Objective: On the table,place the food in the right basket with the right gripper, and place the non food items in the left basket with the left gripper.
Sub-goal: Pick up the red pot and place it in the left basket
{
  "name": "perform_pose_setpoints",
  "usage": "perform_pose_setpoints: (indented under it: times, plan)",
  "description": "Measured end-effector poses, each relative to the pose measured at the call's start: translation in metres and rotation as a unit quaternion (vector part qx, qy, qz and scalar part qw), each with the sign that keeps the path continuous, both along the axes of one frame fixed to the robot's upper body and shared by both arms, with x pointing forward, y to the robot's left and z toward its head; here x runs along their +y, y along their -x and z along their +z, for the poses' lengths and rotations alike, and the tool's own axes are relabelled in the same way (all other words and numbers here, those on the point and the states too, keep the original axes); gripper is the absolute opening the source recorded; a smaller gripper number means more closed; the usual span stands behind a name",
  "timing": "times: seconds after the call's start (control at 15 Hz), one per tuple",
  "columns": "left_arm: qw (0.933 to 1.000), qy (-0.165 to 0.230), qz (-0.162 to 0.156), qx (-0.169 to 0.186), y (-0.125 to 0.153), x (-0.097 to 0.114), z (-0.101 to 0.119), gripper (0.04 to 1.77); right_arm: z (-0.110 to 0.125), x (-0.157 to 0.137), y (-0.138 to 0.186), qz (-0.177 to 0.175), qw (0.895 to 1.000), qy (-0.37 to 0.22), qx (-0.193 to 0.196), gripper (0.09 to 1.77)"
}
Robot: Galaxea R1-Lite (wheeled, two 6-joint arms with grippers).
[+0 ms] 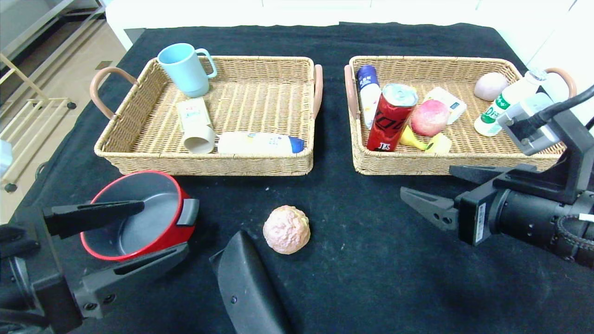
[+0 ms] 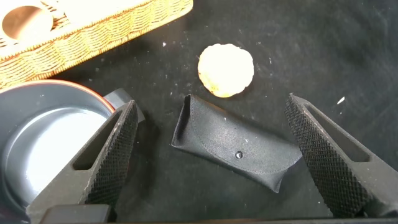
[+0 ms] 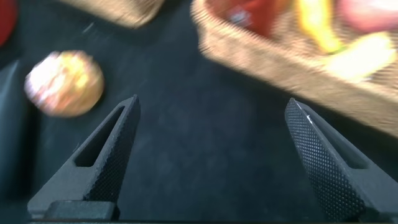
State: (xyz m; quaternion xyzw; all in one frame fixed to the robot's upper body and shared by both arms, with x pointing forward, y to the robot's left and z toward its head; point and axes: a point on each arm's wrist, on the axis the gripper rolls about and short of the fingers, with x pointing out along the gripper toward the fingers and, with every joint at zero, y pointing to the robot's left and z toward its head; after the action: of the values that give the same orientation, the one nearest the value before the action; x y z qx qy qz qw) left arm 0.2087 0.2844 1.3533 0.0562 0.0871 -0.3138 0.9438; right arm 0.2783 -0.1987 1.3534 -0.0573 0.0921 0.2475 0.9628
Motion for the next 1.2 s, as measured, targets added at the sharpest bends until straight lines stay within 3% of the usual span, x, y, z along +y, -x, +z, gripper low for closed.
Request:
perform_pose_setpoints:
  times: [0.6, 0.87, 1.0, 1.2]
  plan:
    - [0.9999, -0.001, 0.014, -0.007, 0.004, 0.002, 0.002, 1.72, -0.014, 0.004, 0.019, 0.144, 0.989, 0.027, 0.002, 1.7]
    - [0.9976, -0.011, 0.067, -0.014, 0.008, 0.007, 0.002, 1.72, -0.011, -0.003, 0.017, 0.164, 0.986, 0.013, -0.027, 1.7]
    - [0.9967, -0.009, 0.077, -0.023, 0.007, 0.007, 0.008, 1.72, -0.016, -0.008, 0.015, 0.176, 0.984, 0.004, -0.034, 1.7]
    - [0.9957, -0.028, 0.087, 0.015, 0.01, 0.009, 0.012, 1.72, -0.029, -0.015, 0.013, 0.184, 0.982, -0.009, -0.05, 1.7]
